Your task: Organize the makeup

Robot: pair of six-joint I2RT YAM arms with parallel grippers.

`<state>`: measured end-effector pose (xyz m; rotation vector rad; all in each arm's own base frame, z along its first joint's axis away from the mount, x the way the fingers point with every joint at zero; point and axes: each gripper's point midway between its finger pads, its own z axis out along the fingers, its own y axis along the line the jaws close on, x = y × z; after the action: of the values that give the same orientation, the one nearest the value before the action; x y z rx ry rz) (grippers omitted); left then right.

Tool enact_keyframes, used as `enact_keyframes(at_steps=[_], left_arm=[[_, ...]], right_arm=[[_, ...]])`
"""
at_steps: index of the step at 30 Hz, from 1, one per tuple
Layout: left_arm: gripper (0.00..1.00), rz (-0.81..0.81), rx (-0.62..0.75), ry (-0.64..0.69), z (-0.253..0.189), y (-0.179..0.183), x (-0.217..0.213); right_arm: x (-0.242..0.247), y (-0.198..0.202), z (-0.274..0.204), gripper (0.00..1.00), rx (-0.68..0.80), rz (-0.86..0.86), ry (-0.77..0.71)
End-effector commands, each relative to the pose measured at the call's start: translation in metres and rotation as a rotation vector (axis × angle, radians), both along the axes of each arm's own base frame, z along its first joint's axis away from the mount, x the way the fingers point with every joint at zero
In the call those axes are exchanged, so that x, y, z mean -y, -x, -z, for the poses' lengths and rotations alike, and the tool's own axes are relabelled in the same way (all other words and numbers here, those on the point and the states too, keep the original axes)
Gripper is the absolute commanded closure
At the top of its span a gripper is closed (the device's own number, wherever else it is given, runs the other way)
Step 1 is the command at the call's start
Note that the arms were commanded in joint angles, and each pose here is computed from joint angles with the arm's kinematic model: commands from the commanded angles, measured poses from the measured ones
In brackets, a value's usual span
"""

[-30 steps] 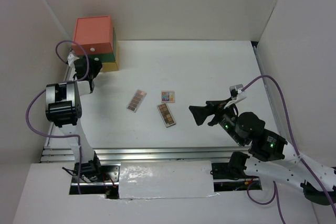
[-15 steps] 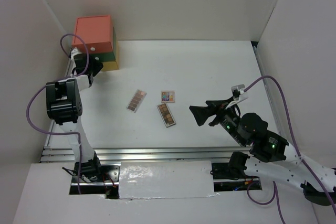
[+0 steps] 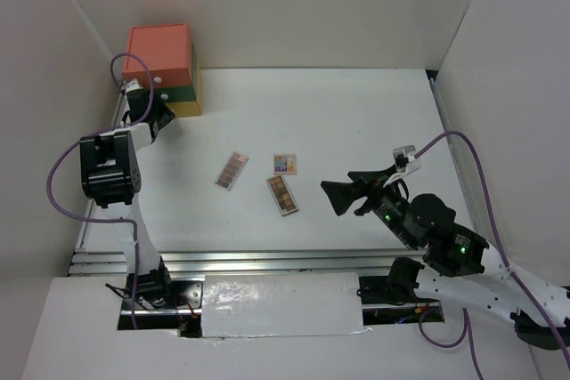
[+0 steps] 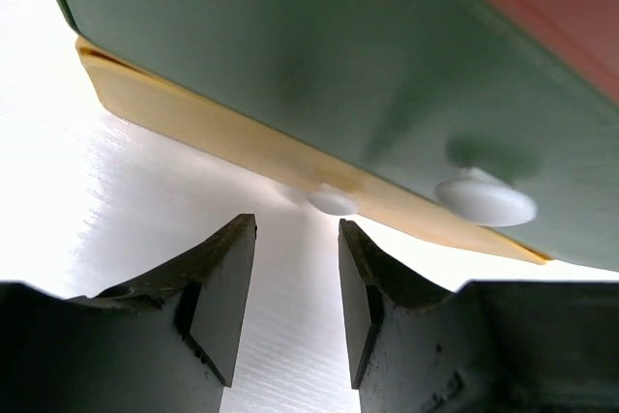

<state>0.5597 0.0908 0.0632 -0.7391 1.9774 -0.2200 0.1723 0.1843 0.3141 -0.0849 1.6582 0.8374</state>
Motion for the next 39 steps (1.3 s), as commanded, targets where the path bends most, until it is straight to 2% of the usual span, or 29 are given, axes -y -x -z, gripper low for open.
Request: enact_keyframes(at_steps=[1,8,17,24,39], left_arm=[[0.48,0.030,-0.004,-0.042,0.004,-0.008,-0.004],[0.48,0.027,0.019,-0.043,0.009,-0.009,-0.004],[0.50,0.093,0.176,-0.081,-0.008,-0.009,0.007],[0.52,0.075,0.203,-0.116,-0.017,-0.010,0.001],[0.50,0.096,0.283,-0.159,-0.034,-0.022,0.000]], right_arm=[[0.001,0.000,-0.011,0.00,0.043,-0.001,-0.035],[0.001,-0.001,-0.009,0.00,0.046,0.004,-0.032],[-0.001,-0.002,-0.006,0.00,0.042,0.001,-0.018],[-0.001,-0.002,-0.005,0.00,0.046,0.002,-0.020],[-0.005,-0.003,-0.001,0.00,0.042,-0.006,-0.008]])
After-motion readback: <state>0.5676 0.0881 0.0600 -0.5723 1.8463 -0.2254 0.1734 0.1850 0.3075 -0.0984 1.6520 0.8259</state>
